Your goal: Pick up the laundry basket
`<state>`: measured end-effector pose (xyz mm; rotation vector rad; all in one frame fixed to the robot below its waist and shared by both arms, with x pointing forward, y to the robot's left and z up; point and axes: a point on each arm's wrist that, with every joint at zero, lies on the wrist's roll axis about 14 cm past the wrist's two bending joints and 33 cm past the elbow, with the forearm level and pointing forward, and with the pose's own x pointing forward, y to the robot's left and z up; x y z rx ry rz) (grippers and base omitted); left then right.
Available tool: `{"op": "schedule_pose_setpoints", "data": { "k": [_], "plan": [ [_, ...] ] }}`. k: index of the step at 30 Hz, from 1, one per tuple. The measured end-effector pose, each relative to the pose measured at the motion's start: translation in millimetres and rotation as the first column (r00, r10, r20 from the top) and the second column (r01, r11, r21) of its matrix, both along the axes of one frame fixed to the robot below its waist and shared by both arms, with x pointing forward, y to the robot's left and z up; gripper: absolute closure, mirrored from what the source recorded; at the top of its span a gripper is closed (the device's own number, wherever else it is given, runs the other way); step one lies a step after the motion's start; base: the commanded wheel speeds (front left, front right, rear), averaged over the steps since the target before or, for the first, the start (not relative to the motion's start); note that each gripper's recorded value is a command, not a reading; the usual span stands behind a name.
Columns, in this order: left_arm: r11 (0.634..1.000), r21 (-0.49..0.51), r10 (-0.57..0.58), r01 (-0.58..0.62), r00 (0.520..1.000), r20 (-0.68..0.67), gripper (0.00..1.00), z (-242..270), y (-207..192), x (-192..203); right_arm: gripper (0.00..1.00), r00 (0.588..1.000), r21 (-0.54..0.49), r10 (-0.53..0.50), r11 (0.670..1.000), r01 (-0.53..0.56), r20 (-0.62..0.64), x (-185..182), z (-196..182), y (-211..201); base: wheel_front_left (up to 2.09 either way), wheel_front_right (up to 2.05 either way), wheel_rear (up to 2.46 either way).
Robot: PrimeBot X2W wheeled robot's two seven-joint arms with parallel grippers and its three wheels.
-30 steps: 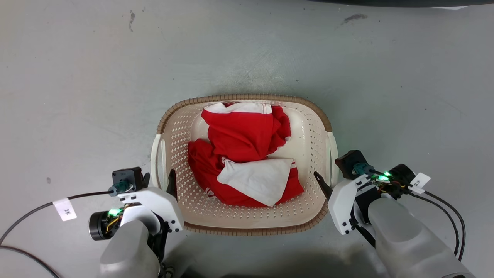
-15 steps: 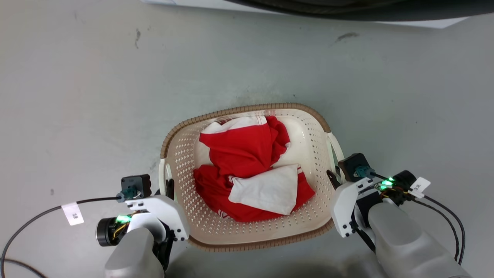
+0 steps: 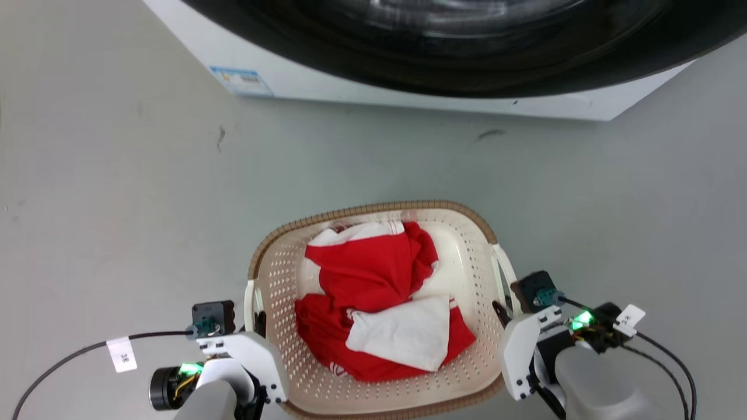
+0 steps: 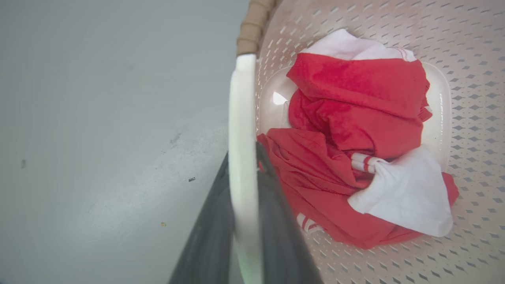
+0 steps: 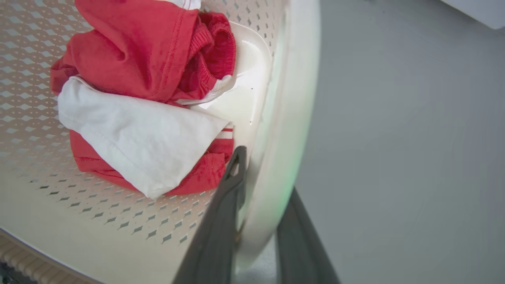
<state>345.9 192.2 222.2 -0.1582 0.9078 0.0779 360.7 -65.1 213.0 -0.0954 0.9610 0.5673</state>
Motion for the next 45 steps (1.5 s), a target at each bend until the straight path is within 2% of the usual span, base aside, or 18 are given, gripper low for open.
{"op": "schedule_pose_setpoints", "data": {
  "k": [21, 32, 45],
  "plan": [
    [0.983, -0.012, -0.182, 0.185, 0.973, 0.143, 1.0, 66.6, -44.1, 16.1, 1.0, 0.978, -0.015, -0.178, 0.983, 0.18, 0.106, -24.5, 73.2, -43.3, 0.0, 0.0, 0.0],
    [0.963, 0.012, -0.266, 0.268, 0.949, 0.169, 1.0, 96.9, -60.5, 20.9, 1.0, 0.969, -0.034, -0.216, 0.975, 0.222, 0.116, -44.9, 92.9, -56.7, 0.0, 0.0, 0.0],
    [0.943, 0.056, -0.333, 0.328, 0.93, 0.155, 1.0, 122.5, -64.6, 23.1, 1.0, 0.97, -0.074, -0.208, 0.973, 0.218, 0.123, -50.5, 109.6, -62.8, 0.0, 0.0, 0.0]
  ]
}}
